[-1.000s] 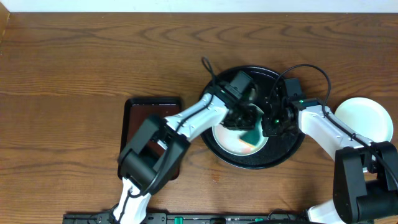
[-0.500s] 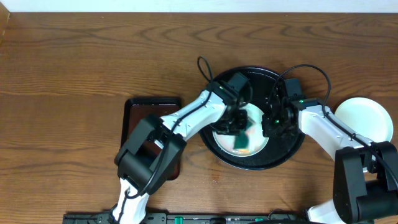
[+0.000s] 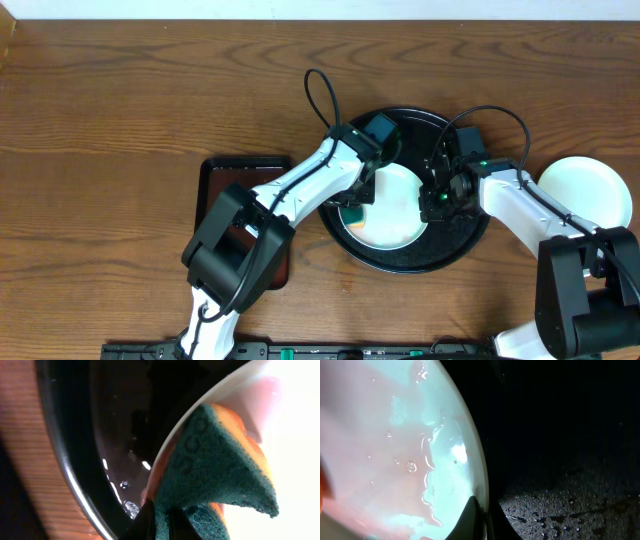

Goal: Clean dirty plates on tray and stack at the side
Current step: 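Scrub the green plate with the sponge while the right gripper holds it, then return the sponge to the small dark tray with the left gripper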

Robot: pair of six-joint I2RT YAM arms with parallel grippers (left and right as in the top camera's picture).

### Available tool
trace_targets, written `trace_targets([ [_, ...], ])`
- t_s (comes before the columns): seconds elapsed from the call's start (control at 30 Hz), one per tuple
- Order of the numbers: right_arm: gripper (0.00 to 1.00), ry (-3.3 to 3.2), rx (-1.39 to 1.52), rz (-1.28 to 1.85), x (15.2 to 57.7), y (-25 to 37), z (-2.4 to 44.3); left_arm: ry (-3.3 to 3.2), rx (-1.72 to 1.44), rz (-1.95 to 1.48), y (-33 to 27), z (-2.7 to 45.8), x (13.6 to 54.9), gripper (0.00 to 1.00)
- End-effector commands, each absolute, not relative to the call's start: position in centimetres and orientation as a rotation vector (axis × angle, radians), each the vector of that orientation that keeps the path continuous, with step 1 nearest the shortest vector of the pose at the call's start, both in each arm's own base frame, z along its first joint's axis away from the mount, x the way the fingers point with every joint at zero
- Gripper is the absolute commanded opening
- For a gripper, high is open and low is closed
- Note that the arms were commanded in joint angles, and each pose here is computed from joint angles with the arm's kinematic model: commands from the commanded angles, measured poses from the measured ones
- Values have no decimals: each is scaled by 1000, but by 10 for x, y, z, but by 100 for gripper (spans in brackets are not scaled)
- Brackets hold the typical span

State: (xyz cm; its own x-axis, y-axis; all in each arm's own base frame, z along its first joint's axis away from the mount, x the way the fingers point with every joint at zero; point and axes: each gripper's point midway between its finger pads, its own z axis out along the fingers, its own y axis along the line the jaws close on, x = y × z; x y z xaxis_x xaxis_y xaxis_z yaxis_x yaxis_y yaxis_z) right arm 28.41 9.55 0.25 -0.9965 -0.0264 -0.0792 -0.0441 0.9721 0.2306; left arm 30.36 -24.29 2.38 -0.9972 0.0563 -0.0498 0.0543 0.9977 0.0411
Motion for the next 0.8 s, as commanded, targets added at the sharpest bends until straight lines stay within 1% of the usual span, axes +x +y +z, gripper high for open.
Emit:
trace_targets([
  [0.0, 1, 3124, -77, 216, 266, 78, -17, 2949, 38, 453, -188, 22, 330, 8],
  [0.27, 1, 3134, -76, 208, 264, 77, -17, 2962, 32, 400, -194, 45, 330, 8],
  [0.4, 1, 3137, -76, 203, 263, 77, -17, 2987, 3, 213, -205, 74, 323, 8],
  [0.53, 1, 3120, -77, 189, 267, 76, -17, 2996, -44, -13, -209, 117, 311, 8],
  [0.67, 1, 3096, -79, 194, 273, 77, -17, 2928, -107, -82, -184, 163, 306, 8],
  [0.77, 1, 3063, -95, 201, 281, 78, -14, 2866, -179, -46, -147, 193, 302, 8],
])
